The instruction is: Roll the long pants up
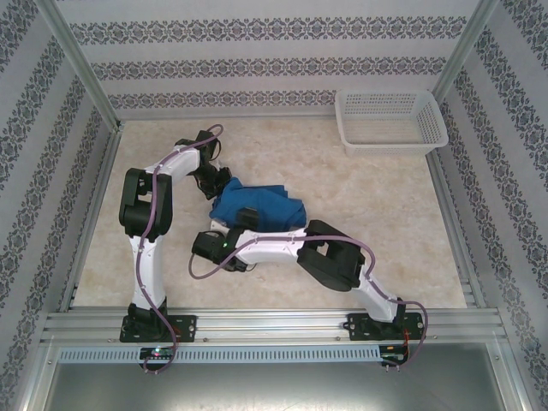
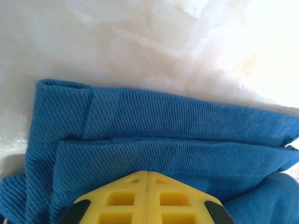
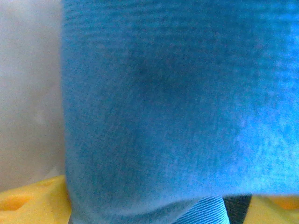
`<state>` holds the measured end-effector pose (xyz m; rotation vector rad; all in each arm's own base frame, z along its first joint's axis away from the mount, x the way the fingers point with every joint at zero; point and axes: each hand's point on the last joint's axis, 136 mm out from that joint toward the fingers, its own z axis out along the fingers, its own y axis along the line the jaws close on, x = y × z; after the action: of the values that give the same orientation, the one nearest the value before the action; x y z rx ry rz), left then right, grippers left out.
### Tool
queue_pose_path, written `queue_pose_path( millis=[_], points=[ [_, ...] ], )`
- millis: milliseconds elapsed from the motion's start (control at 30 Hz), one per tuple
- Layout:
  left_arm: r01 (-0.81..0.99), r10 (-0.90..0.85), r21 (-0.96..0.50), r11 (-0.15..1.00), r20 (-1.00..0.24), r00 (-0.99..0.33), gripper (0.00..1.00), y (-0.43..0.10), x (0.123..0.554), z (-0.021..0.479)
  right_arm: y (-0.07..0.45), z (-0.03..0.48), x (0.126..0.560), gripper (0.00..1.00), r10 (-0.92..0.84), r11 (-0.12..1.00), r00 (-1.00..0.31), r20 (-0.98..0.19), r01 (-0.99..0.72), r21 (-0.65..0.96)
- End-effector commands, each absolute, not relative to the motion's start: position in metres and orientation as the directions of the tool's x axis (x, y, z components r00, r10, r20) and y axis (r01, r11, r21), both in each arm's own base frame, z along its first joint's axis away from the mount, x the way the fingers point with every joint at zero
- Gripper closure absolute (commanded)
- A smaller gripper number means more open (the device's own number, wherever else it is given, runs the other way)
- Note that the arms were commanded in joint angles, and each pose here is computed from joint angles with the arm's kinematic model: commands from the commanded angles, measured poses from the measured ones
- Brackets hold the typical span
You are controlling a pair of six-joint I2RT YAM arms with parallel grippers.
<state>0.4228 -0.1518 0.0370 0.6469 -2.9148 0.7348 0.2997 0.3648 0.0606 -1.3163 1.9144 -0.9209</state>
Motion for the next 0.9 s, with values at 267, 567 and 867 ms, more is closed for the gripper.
queue_pose_path(
  millis=[267,567,867],
  points=[
    [-0.386,-0.349,-0.432,0.815,0.167,-0.922,1.0,-0.156,0.41,0.049,0.35,0.074,0.378,0.19,-0.927,0.302,-0.324,-0.188,-0.349,-0.887],
    [-0.384,-0.345,-0.428,0.818,0.17,-0.923,1.0,-0.156,0.409,0.049,0.354,0.066,0.406,0.98,-0.92,0.378,-0.299,-0.254,-0.505,-0.776],
    [-0.38,-0.343,-0.424,0.822,0.164,-0.925,1.0,-0.155,0.414,0.049,0.338,0.13,0.411,1.0,-0.846,0.534,-0.376,-0.379,-0.608,-0.588]
  ],
)
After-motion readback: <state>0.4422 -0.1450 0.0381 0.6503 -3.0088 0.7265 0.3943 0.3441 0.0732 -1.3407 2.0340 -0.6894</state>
